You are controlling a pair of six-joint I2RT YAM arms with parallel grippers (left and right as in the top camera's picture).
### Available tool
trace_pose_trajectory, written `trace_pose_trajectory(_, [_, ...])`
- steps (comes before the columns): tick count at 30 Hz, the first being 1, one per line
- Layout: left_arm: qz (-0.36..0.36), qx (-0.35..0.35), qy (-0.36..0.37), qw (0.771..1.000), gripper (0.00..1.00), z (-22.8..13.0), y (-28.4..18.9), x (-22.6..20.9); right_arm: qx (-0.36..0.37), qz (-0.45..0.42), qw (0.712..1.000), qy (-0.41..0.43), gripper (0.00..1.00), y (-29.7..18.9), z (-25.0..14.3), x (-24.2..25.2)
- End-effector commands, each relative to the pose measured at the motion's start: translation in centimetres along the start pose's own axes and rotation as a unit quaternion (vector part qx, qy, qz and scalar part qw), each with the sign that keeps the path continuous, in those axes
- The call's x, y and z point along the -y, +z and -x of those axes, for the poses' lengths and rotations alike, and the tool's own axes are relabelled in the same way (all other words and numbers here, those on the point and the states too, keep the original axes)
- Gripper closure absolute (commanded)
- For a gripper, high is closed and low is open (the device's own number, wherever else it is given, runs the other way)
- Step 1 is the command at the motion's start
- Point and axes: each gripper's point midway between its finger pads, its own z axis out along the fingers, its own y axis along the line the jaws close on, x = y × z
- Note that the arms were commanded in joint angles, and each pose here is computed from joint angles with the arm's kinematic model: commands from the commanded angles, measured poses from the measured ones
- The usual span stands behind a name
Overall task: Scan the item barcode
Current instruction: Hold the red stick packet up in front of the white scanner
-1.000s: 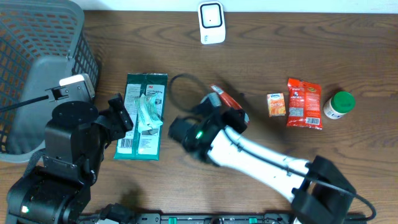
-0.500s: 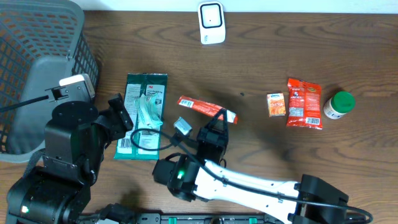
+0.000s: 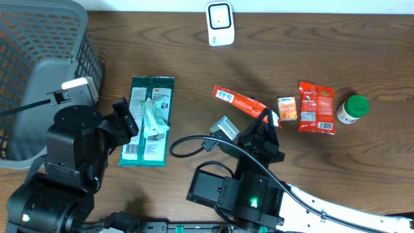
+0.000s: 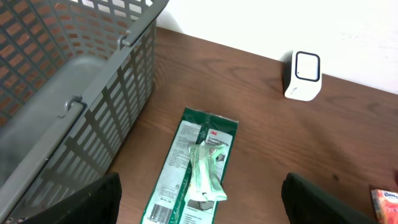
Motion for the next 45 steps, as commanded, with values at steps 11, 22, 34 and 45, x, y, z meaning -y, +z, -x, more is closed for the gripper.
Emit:
trace_pose_trajectory(11, [0.005, 0.004, 0.003, 1.0, 0.18, 0.2, -0.1, -0.2, -0.008, -0.02, 0.995, 0.095, 0.99, 0.6, 0.2, 1.1])
trace_pose_trajectory(22, [0.005, 0.004, 0.003, 1.0, 0.18, 0.2, -0.1, -0.2, -0.085, 0.061, 0.981, 0.164, 0.99, 6.9, 1.1, -0.4])
trace_pose_trajectory(34, [0.005, 0.004, 0.003, 1.0, 0.18, 0.2, -0.1, -0.2, -0.035, 0.399, 0.841, 0.364, 0.99, 9.4, 7.0, -2.5])
trace_pose_trajectory(45, [0.005, 0.004, 0.003, 1.0, 0.18, 0.2, -0.1, -0.2, 0.02, 0.723, 0.479, 0.498, 0.99, 16.9, 9.9, -2.3])
